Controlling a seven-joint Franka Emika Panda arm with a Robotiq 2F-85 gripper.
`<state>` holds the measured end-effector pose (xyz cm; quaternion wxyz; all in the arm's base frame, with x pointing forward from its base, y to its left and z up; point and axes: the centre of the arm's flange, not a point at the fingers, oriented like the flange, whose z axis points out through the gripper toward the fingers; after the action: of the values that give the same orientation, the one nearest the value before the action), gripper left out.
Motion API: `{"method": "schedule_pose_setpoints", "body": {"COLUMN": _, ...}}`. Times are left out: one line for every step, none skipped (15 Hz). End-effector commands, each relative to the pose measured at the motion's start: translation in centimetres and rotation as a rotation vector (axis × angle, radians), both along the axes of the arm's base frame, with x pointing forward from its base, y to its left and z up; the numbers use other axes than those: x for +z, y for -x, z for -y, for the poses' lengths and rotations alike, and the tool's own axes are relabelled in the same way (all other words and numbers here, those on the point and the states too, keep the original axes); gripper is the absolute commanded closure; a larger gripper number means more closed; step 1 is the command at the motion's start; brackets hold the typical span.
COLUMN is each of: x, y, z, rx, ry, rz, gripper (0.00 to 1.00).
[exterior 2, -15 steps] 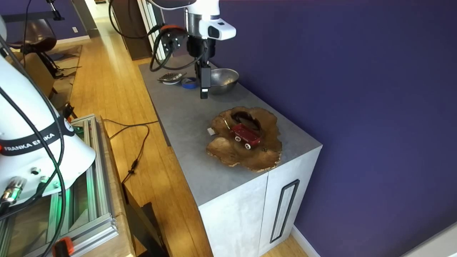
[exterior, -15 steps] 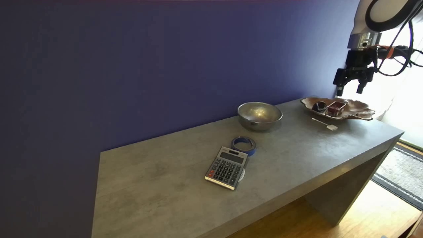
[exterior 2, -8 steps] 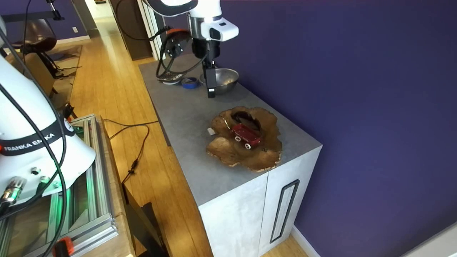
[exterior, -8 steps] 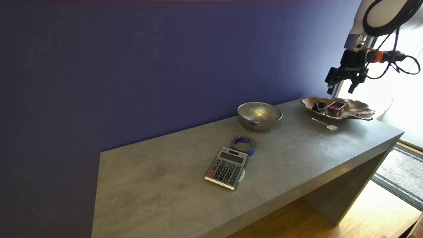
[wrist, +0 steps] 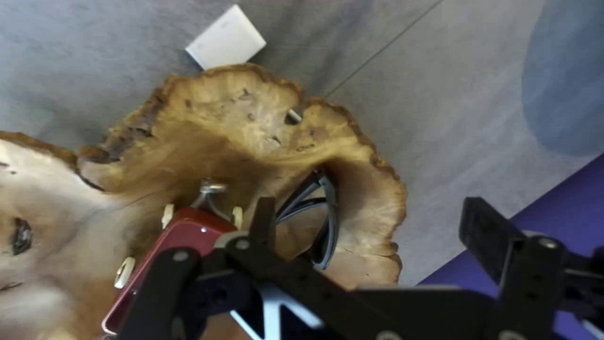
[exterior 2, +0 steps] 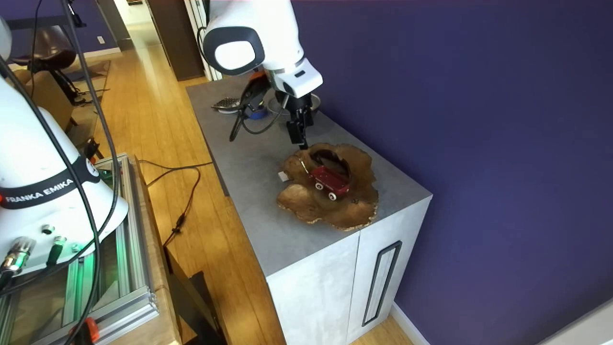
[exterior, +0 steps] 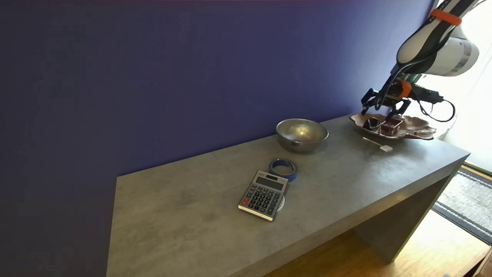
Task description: Move the sunglasses from the tray to the silver bowl
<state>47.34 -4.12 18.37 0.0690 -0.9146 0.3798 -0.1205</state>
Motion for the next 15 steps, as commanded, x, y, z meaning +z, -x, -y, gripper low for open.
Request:
{"method": "schedule_pose_setpoints", "body": {"x": -2.8, "y": -2.4, "z": 0.5, "rx": -0.067, "ry": -0.031, "rz": 0.097, "gripper": 0.00}}
{"method": "schedule_pose_setpoints", "body": {"x": -3.2, "y": -2.8, "z": 0.7, "rx": -0.068, "ry": -0.031, "rz": 0.113, "gripper": 0.00}}
{"method": "schedule_pose_setpoints", "body": {"x": -3.6, "y": -3.3, "z": 1.0, "rx": -0.067, "ry": -0.037, "rz": 0.120, "gripper": 0.01}}
{"method": "schedule_pose_setpoints", "body": {"x": -4.0, "y": -3.5, "z": 1.5, "rx": -0.057, "ry": -0.050, "rz": 0.120, "gripper": 0.03}}
{"method": "schedule_pose_setpoints", "body": {"x": -4.3, "y": -3.7, "z": 2.0, "rx": -0.029, "ry": -0.065, "rz": 0.108, "gripper": 0.05}}
{"method": "schedule_pose_setpoints", "body": {"x": -4.6, "y": -3.5, "z": 2.7, "rx": 0.022, "ry": -0.091, "rz": 0.100, "gripper": 0.04}}
{"method": "schedule_pose_setpoints", "body": {"x": -4.7, "y": -3.4, "z": 3.4, "rx": 0.049, "ry": -0.102, "rz": 0.094, "gripper": 0.02}}
{"method": "schedule_pose_setpoints", "body": {"x": -4.8, "y": -3.4, "z": 4.1, "rx": 0.064, "ry": -0.111, "rz": 0.100, "gripper": 0.01}}
{"method": "schedule_pose_setpoints", "body": {"x": -4.9, "y": -3.5, "z": 4.5, "rx": 0.073, "ry": -0.111, "rz": 0.103, "gripper": 0.00}}
{"method": "schedule_pose_setpoints", "body": {"x": -4.8, "y": -3.2, "z": 5.0, "rx": 0.088, "ry": -0.110, "rz": 0.100, "gripper": 0.00}}
{"method": "schedule_pose_setpoints", "body": {"x": -4.1, "y": -3.6, "z": 3.9, "rx": 0.047, "ry": -0.088, "rz": 0.106, "gripper": 0.00}}
{"method": "schedule_pose_setpoints", "body": {"x": -4.4, "y": -3.4, "z": 4.7, "rx": 0.055, "ry": -0.091, "rz": 0.103, "gripper": 0.00}}
{"method": "schedule_pose_setpoints", "body": {"x": -4.6, "y": -3.2, "z": 5.1, "rx": 0.060, "ry": -0.092, "rz": 0.102, "gripper": 0.00}}
{"method": "schedule_pose_setpoints", "body": {"x": -4.6, "y": -3.2, "z": 5.1, "rx": 0.062, "ry": -0.093, "rz": 0.102, "gripper": 0.00}}
{"method": "schedule_pose_setpoints", "body": {"x": -4.0, "y": -3.0, "z": 4.9, "rx": 0.067, "ry": -0.105, "rz": 0.107, "gripper": 0.00}}
